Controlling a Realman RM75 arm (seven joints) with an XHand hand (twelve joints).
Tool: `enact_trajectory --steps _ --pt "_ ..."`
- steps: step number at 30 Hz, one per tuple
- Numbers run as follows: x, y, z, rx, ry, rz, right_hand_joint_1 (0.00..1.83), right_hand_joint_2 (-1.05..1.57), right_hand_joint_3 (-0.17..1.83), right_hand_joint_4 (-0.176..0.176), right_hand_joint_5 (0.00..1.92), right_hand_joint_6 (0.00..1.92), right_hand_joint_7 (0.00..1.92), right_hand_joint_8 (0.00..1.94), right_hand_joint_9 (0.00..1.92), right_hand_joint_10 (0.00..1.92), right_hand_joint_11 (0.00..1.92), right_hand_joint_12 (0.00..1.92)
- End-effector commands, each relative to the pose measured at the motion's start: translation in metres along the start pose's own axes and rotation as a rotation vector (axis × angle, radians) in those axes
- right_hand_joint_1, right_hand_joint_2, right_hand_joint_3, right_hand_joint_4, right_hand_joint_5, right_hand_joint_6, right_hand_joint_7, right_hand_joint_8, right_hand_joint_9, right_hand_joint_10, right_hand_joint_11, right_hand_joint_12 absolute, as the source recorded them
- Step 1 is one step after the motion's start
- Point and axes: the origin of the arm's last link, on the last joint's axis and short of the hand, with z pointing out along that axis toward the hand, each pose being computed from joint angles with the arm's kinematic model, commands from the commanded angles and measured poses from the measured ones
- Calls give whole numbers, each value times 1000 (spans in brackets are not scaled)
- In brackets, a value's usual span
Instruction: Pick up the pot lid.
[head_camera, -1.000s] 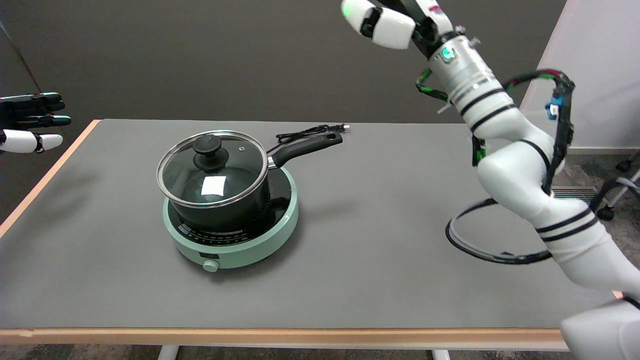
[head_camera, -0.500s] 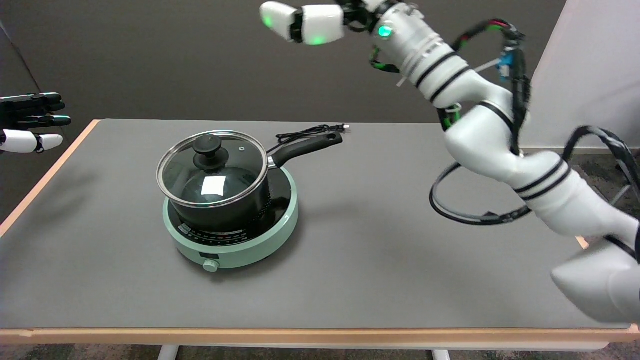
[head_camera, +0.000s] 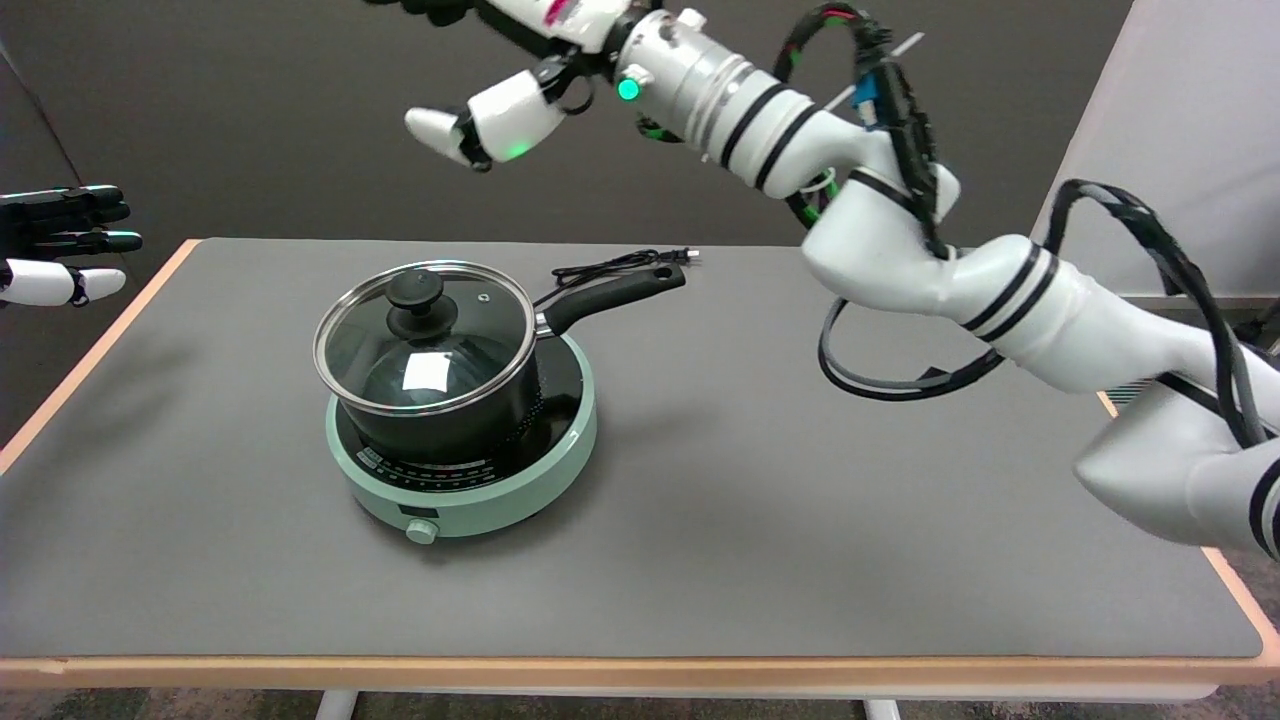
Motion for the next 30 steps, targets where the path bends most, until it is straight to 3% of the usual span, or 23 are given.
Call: enact_trajectory --steps 1,16,30 --pt "-34 -42 33 140 -81 -309 580 502 984 130 344 176 434 196 474 331 279 581" --pt "-84 -54 31 145 -149 -262 730 509 961 146 381 177 518 183 536 280 322 525" --pt "-112 -51 38 80 -225 -224 699 523 948 167 398 183 592 202 594 318 352 555"
